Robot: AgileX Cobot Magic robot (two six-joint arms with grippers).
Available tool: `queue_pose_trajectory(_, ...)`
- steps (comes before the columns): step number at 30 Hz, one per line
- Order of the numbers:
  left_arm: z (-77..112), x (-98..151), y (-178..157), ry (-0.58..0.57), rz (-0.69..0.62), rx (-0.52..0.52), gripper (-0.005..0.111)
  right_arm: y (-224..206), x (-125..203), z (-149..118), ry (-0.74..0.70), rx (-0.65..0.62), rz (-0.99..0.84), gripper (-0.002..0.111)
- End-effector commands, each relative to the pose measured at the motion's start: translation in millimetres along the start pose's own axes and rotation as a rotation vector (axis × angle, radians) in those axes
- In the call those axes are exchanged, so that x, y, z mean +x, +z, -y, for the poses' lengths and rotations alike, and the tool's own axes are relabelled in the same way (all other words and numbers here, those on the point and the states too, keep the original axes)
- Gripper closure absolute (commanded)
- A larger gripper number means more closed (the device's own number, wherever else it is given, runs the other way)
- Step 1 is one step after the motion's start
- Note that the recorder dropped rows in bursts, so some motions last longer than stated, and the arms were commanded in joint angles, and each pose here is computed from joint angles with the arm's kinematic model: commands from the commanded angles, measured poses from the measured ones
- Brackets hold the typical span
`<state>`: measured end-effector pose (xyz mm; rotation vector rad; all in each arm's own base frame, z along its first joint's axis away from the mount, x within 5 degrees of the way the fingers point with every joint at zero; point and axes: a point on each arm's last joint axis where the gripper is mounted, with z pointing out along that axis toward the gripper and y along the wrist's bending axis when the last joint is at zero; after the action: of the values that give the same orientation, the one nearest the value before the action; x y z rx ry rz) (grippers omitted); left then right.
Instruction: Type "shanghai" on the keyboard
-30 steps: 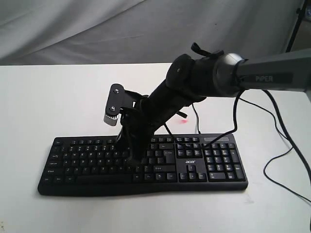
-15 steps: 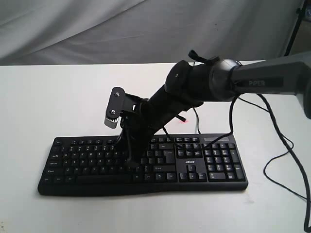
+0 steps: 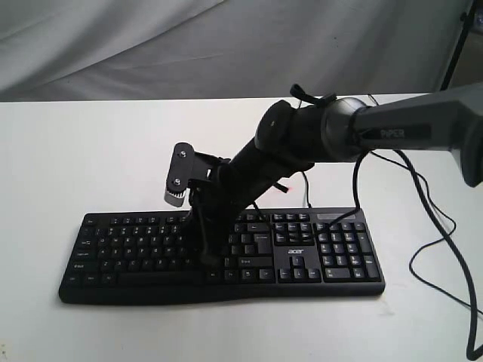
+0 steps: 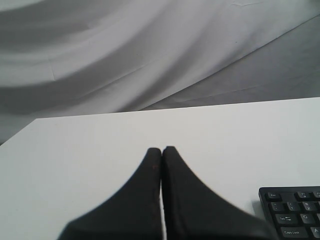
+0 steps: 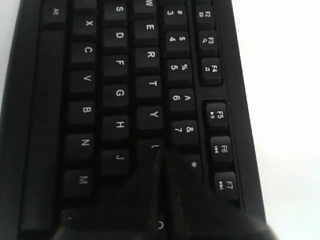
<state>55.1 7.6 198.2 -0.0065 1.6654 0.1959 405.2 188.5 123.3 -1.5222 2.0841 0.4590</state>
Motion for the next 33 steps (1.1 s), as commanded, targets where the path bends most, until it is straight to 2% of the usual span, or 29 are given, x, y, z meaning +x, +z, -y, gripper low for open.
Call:
queue_pose_trajectory(1,0.4,1.6,0.6,-0.003,-0.005,0.005,0.106,-1.3,2.8,1.3,-0.017,0.007,-0.011,0.108)
queue_pose_trajectory(33,0.4,1.6,0.6,-0.003,-0.005,0.005,0.106,-1.4,3.3,-3.0,-0.049,-0.04,-0.015,0.108)
